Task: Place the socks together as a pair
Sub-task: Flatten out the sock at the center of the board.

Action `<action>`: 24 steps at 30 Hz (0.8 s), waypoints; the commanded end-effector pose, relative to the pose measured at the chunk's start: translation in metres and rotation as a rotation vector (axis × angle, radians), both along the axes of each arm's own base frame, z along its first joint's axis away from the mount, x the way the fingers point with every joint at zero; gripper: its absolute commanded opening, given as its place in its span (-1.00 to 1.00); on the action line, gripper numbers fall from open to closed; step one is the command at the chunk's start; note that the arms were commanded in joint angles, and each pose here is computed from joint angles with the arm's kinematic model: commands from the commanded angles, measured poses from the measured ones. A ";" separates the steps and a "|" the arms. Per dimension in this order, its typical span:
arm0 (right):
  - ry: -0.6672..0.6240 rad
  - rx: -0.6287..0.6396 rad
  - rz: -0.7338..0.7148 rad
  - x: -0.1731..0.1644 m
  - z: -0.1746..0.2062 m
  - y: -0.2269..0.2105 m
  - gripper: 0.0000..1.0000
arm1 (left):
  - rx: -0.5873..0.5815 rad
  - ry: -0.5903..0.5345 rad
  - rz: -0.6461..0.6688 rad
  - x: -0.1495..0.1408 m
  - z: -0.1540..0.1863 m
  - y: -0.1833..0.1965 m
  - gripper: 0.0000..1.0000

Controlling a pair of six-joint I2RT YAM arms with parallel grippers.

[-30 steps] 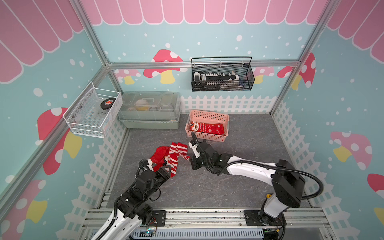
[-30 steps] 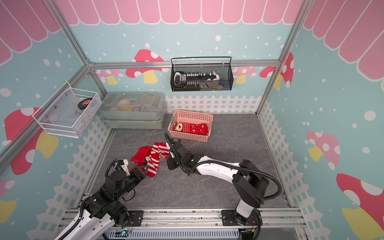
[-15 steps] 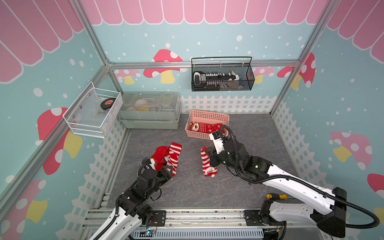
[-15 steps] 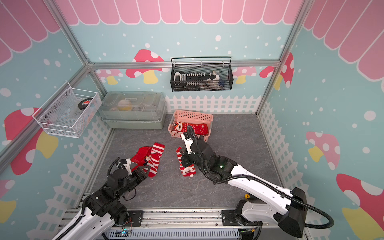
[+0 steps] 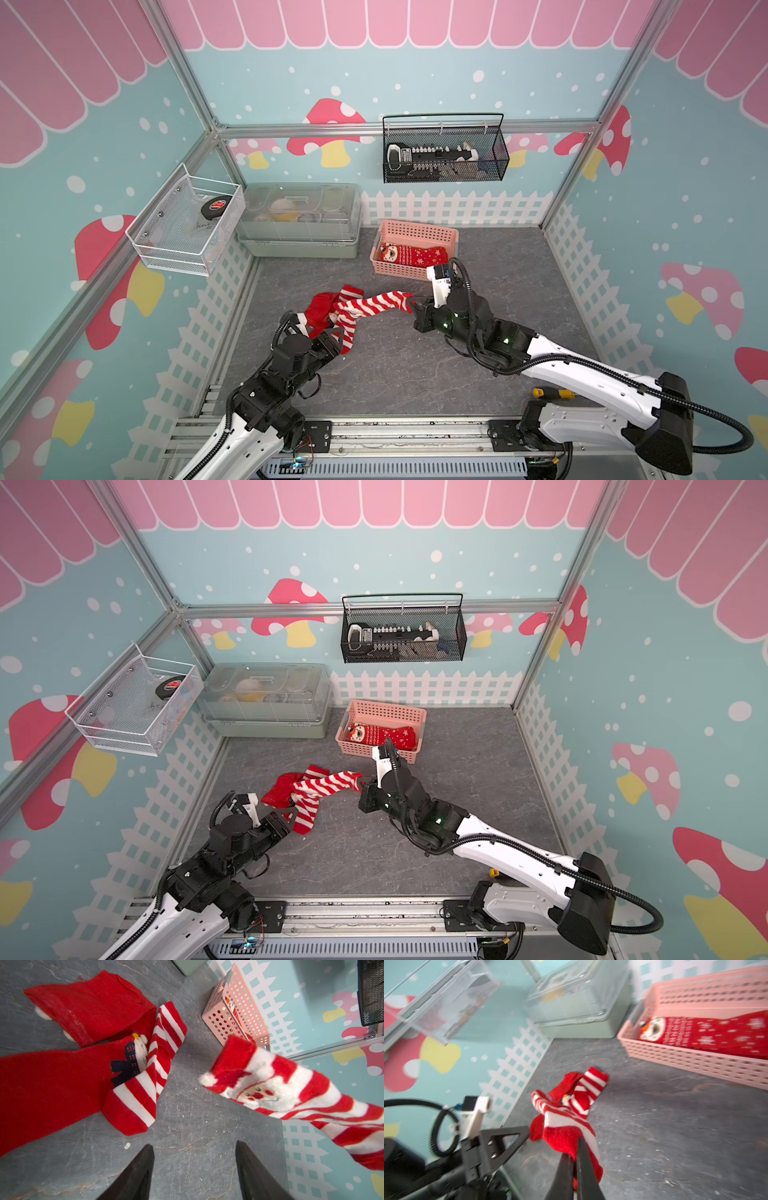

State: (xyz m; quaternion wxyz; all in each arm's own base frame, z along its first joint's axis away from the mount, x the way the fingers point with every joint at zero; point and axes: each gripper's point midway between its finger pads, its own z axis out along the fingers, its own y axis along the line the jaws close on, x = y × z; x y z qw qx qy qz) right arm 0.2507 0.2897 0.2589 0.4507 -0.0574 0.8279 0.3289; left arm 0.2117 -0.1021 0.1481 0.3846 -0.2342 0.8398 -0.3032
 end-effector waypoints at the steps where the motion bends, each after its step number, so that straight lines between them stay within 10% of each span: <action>1: 0.055 -0.153 -0.271 0.019 -0.052 -0.063 -1.00 | 0.004 -0.004 0.022 0.008 0.002 -0.001 0.25; 7: 0.256 -0.262 -0.463 0.036 -0.136 -0.156 -1.00 | 0.000 0.044 -0.024 0.024 -0.001 -0.022 0.25; 15: 0.256 -0.303 -0.560 0.053 -0.135 -0.205 -1.00 | 0.008 0.070 -0.157 0.043 -0.004 -0.062 0.25; 24: 0.260 -0.238 -0.526 0.050 -0.136 -0.197 -1.00 | 0.287 -0.127 -0.701 0.036 0.011 -0.183 0.20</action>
